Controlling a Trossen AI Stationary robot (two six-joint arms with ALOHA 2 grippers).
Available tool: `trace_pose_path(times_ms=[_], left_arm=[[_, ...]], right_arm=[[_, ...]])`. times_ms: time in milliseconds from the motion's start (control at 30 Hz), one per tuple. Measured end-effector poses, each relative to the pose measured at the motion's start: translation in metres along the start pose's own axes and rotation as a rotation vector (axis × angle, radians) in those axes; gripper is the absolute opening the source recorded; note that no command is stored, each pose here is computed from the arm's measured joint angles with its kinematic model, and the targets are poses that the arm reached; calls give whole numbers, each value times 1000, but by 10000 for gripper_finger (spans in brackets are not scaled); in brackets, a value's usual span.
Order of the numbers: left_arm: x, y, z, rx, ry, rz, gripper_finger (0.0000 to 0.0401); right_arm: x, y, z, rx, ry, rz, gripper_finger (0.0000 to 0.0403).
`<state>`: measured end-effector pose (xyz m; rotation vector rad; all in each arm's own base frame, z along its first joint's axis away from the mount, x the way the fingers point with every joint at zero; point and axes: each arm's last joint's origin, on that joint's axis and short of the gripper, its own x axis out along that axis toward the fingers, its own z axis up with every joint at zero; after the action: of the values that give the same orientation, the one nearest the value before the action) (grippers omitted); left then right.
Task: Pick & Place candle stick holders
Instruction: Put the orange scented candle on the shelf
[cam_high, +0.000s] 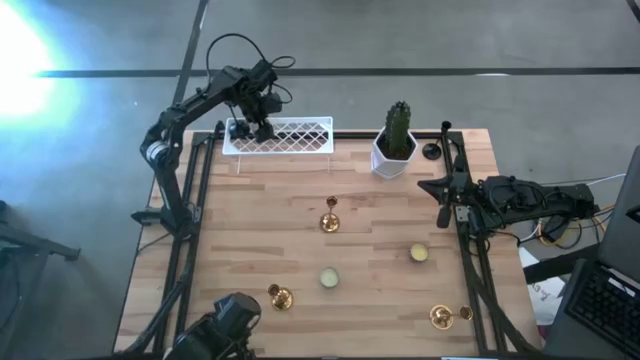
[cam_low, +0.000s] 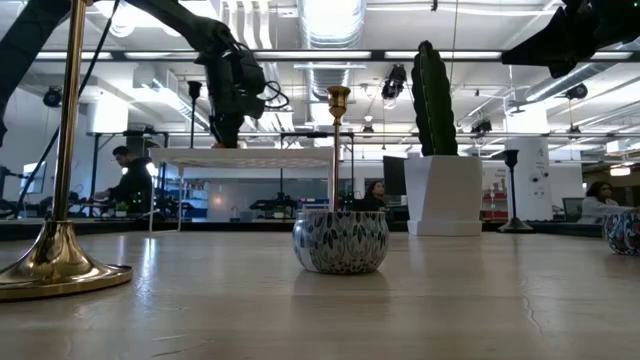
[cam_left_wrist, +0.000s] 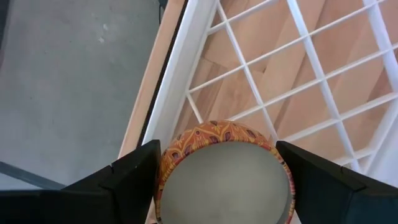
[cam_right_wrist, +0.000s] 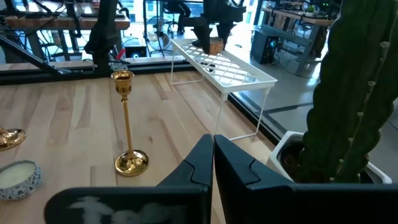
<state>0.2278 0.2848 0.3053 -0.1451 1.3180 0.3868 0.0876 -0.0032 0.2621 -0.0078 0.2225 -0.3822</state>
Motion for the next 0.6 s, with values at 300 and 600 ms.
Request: trace_pose_path(times_ms=[300, 600], left_arm=[[1, 2, 2, 16, -21, 22, 312], [1, 2, 2, -3, -18, 21, 315]], right_arm=[[0, 0, 0, 0, 0, 0, 8], [0, 0, 0, 1, 1, 0, 8]])
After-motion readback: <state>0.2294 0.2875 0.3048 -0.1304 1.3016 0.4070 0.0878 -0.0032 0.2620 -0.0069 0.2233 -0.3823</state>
